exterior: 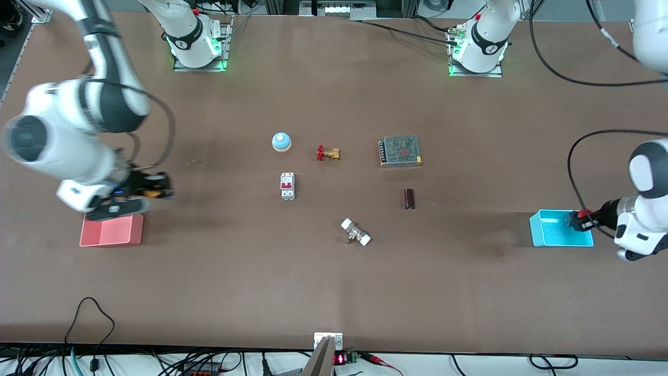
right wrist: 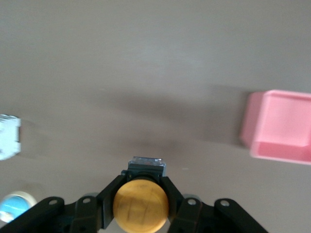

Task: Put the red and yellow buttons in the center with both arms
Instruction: 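Lift the yellow button with the right gripper while the left gripper carries the red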

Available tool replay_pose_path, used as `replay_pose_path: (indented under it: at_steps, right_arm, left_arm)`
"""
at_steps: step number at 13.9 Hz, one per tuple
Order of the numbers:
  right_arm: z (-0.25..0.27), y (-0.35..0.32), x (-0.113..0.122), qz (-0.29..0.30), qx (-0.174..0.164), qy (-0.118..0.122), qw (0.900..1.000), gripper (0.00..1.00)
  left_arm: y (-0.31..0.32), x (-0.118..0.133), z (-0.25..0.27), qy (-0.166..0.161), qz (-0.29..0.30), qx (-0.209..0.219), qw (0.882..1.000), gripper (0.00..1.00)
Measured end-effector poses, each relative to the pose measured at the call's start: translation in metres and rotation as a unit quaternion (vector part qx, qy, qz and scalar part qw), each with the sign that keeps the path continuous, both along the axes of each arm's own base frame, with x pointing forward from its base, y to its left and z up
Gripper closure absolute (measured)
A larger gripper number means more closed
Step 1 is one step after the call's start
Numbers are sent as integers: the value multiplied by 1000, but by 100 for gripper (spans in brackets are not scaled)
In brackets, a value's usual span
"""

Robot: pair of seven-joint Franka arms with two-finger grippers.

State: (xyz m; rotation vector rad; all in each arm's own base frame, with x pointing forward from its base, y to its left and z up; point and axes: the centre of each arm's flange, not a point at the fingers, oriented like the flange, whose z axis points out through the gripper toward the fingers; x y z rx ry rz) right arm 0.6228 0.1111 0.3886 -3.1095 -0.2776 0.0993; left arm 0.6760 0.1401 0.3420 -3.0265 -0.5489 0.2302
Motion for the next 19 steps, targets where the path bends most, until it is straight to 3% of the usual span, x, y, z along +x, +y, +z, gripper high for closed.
replay_pose_path:
  at_steps: [2, 4, 8, 11, 15, 19]
  right_arm:
    - [-17, 45, -13, -18, -12, 0, 1000, 63]
    - [-44, 75, -26, -29, -25, -18, 999, 63]
    - [-99, 106, -53, -37, -13, -40, 998, 63]
    - [-128, 117, -62, -29, -12, -47, 998, 63]
    - [-163, 134, -72, -26, -42, -51, 997, 63]
    - [-167, 136, -73, -33, -47, -55, 997, 63]
  left_arm:
    - [-38, -4, 23, 19, -30, -4, 999, 61]
    - [-86, -5, 23, 36, -52, -5, 998, 61]
    - [-181, -24, -21, 65, -6, 1, 998, 63]
    - [-227, -44, -59, 58, 26, -3, 998, 63]
    - [-254, -77, -113, 31, 57, -14, 998, 63]
    - [-258, -96, -126, 25, 62, -15, 998, 63]
